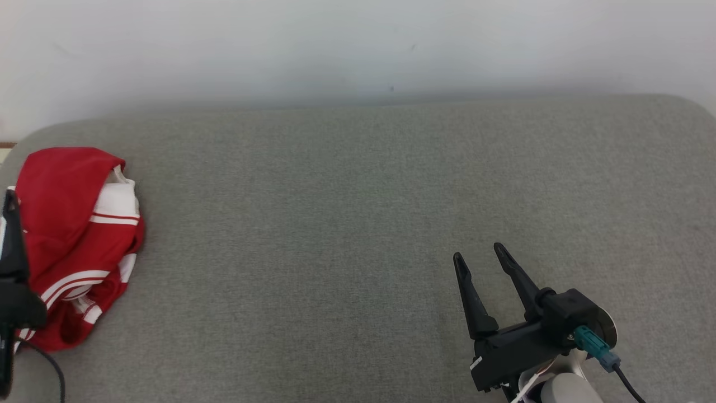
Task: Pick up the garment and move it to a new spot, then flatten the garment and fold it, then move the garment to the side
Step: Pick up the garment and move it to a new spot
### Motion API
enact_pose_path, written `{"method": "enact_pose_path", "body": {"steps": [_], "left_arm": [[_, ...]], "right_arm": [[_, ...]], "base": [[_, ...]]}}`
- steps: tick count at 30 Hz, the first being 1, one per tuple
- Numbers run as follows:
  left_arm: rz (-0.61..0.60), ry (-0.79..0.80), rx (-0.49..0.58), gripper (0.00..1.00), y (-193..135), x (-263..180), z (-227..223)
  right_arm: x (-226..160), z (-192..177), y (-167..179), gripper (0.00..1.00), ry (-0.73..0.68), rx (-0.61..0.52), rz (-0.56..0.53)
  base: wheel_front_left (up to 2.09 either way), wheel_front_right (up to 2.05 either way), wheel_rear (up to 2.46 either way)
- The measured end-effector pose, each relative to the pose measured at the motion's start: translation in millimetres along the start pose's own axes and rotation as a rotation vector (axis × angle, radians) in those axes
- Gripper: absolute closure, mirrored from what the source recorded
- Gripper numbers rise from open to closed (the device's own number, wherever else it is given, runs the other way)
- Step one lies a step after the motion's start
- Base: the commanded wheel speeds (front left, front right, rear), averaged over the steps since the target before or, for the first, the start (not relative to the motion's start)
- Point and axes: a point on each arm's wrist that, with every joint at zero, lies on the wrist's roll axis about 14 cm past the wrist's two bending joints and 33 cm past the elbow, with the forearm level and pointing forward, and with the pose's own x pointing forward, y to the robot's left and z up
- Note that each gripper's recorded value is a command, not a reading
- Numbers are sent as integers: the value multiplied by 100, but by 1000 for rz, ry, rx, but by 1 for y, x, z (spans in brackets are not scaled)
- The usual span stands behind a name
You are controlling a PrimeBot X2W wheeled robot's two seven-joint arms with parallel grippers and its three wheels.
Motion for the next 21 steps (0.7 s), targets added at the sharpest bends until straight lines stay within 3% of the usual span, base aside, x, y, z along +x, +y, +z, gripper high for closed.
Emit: {"method": "enact_pose_path", "body": {"steps": [11,21], "left_arm": [[-46,108,-1,0,-23,40,-46],[-63,305,-5,0,-33,43,-109]], "right_arm": [[-5,-19,-29,0,44,6,-80],[-8,-31,-45,0,71,5,-122]], "base": [[0,0,0],[0,0,0]]}}
